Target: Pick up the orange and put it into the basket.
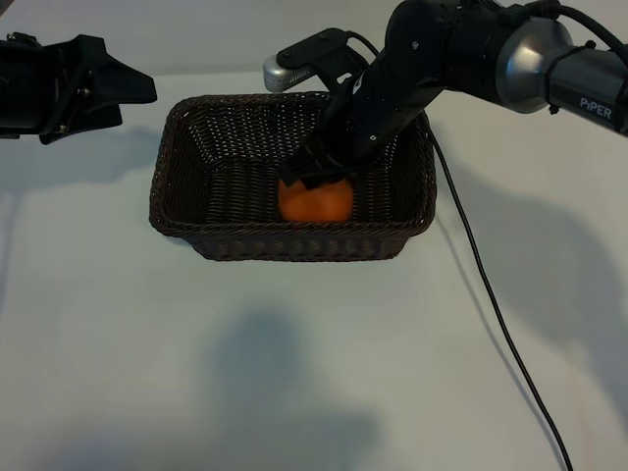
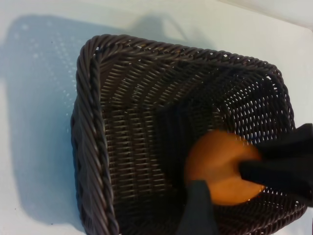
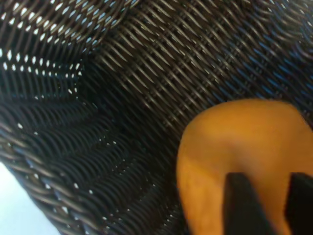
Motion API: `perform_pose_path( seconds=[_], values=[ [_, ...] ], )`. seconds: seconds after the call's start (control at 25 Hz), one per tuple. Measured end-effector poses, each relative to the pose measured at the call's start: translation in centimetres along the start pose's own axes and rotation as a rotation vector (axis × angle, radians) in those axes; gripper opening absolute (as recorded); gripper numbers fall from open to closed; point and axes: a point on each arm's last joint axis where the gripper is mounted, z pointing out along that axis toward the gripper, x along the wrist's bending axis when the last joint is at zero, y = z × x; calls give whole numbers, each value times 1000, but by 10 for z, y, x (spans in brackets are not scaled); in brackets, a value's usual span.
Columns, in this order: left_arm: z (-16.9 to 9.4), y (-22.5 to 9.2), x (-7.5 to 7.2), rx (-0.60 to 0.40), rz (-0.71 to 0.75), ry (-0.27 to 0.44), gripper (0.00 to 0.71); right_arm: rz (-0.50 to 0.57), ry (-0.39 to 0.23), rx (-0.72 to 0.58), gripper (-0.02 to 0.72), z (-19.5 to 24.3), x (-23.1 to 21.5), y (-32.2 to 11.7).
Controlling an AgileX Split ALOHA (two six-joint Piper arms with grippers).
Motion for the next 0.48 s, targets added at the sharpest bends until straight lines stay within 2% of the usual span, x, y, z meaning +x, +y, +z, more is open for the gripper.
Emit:
perform_pose_path(
  seconds=[0.12, 0.2, 0.36, 0.48],
  values=[
    [0, 0, 0, 4, 0, -3, 589, 8, 8, 23, 605, 0, 1, -2],
    [0, -1, 0, 7, 0, -4, 589, 26, 14, 41, 683, 0, 1, -4],
    [0, -1, 0, 8, 0, -5, 589, 50, 20, 59, 695, -2, 2, -5],
    [0, -1, 0, 8, 0, -5, 589, 48, 24, 46, 664, -14, 6, -2]
  ],
)
